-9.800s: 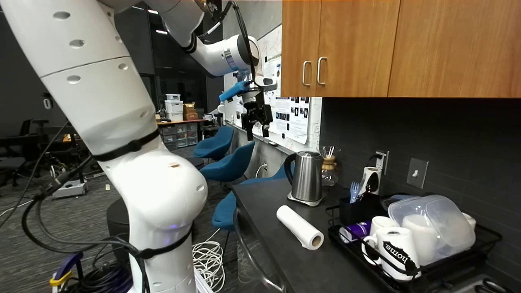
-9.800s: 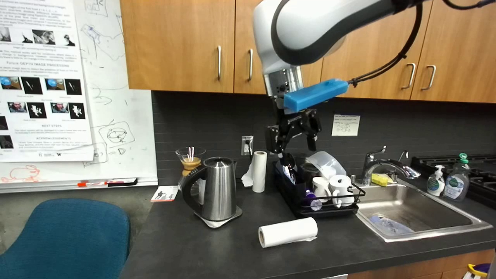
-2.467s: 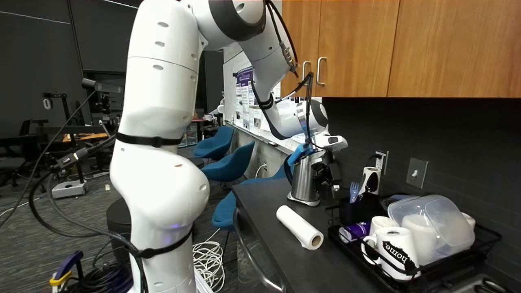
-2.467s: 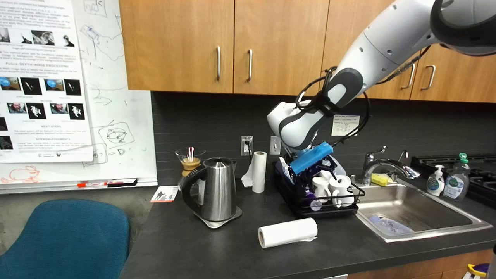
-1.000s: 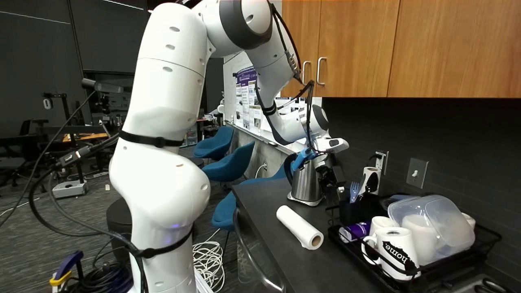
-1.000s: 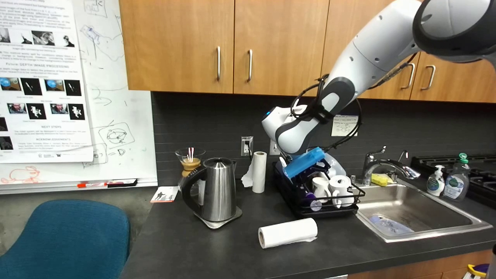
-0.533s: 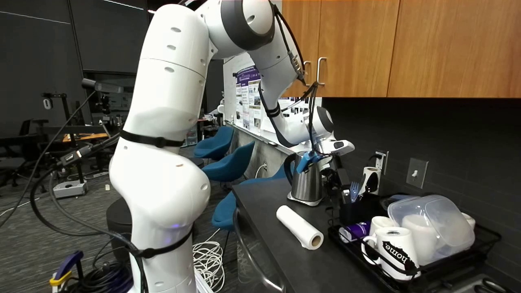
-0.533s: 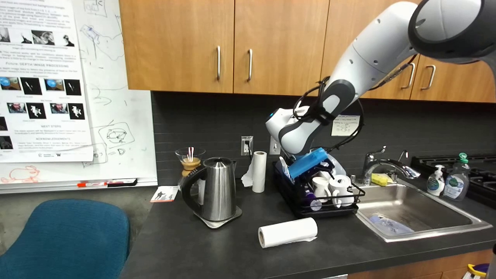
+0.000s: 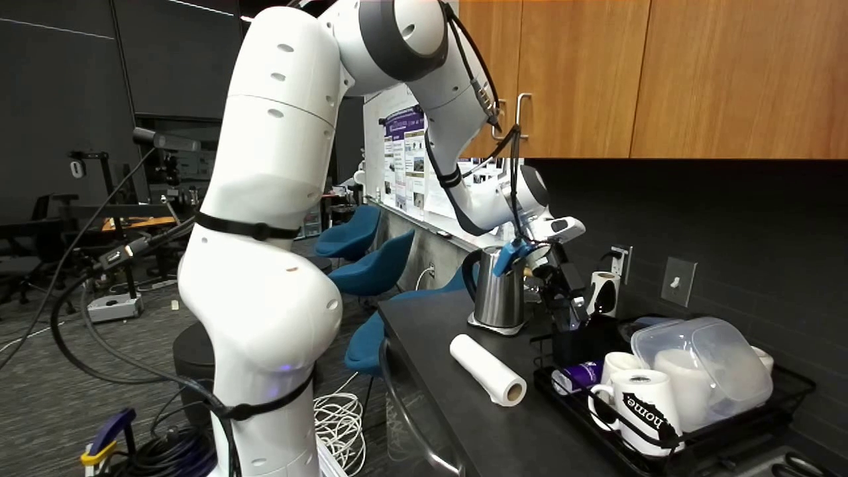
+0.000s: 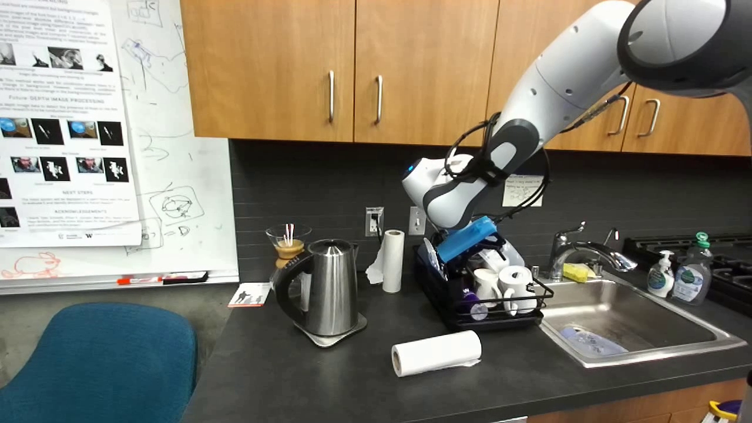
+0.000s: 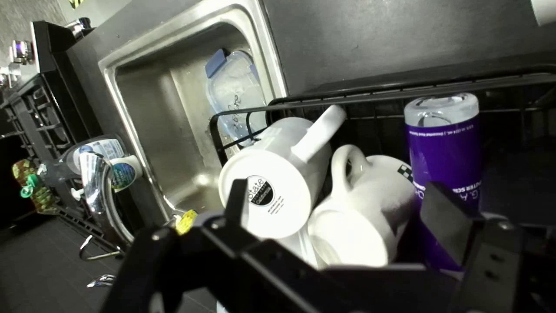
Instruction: Take the mug cup off the dish rack
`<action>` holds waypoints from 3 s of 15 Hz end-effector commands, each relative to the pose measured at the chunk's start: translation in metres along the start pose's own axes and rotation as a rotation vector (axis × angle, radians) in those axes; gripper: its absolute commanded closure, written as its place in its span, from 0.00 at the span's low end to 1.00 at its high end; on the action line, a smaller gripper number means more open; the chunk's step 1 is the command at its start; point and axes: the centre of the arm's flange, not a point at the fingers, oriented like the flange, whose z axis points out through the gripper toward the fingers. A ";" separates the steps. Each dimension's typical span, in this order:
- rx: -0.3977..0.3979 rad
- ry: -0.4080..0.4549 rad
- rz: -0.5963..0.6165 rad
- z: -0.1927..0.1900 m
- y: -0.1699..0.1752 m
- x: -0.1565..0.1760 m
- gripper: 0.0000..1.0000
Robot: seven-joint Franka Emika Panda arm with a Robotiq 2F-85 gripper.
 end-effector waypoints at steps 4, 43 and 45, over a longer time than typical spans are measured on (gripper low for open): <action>-0.017 0.017 0.007 -0.005 0.004 0.005 0.00; -0.166 -0.125 0.162 0.075 -0.006 -0.007 0.00; -0.166 -0.125 0.162 0.075 -0.006 -0.007 0.00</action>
